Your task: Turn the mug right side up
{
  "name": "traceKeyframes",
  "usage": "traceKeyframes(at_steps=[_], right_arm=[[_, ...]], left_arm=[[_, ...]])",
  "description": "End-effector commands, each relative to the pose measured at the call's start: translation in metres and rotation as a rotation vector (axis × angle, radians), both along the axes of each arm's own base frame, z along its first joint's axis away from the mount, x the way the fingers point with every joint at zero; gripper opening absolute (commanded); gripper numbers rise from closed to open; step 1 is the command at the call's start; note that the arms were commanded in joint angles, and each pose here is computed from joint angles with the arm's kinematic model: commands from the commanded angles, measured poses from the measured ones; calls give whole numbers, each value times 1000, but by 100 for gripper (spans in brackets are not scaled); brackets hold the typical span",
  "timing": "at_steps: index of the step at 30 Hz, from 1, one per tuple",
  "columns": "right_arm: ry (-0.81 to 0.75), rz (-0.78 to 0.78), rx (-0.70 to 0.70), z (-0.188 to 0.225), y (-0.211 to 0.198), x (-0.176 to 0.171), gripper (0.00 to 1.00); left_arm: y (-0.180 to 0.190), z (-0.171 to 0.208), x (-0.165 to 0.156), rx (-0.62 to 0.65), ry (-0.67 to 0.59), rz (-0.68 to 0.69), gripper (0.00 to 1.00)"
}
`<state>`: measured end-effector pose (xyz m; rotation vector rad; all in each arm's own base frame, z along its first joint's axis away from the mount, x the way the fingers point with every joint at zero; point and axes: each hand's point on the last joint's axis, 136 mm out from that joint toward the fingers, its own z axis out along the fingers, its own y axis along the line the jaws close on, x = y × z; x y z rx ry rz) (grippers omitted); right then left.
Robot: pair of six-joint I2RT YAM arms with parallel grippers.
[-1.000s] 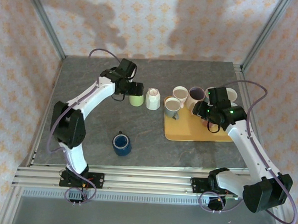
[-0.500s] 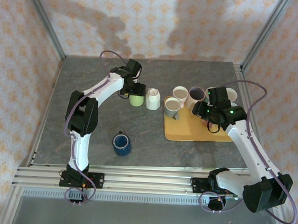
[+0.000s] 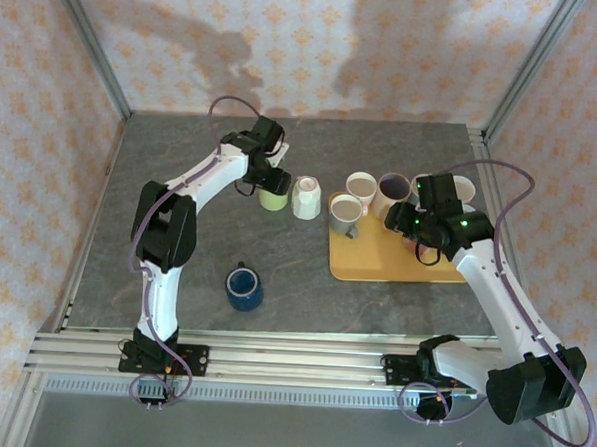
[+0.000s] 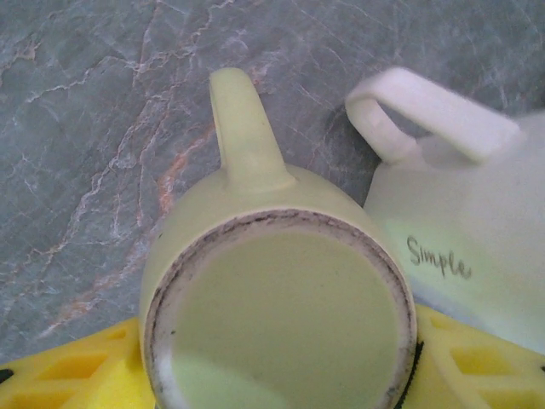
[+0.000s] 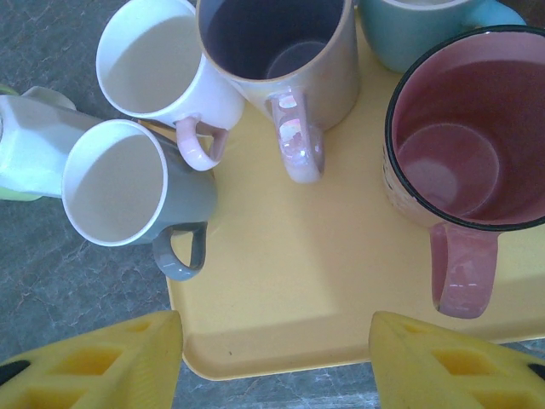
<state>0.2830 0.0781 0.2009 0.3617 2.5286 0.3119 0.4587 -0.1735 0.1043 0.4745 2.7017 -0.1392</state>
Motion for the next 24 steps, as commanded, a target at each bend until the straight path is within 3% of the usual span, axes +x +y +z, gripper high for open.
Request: traceKeyframes(at_steps=[1,5,10,14,22,24], right_arm=[[-17,10,-11,8,-2,-5,60],[-19,15,-7,8,-1,-4,60],[-14,18,-10,9,-2,-6,60],[-14,20,-12,10,-2,-7,60],[-12,30,-3,12,1,-5,61],[-11,34,-5,13,1,-4,61]], left_arm=[[19,10,-33,95,23,-242,64],[25,4,-54,107,55,-413,64],[29,17,-74,1,62,-541,60],[31,10,-89,-15,90,-661,59],[46,-15,-89,50,223,-680,59],[48,-16,-86,61,222,-666,67]])
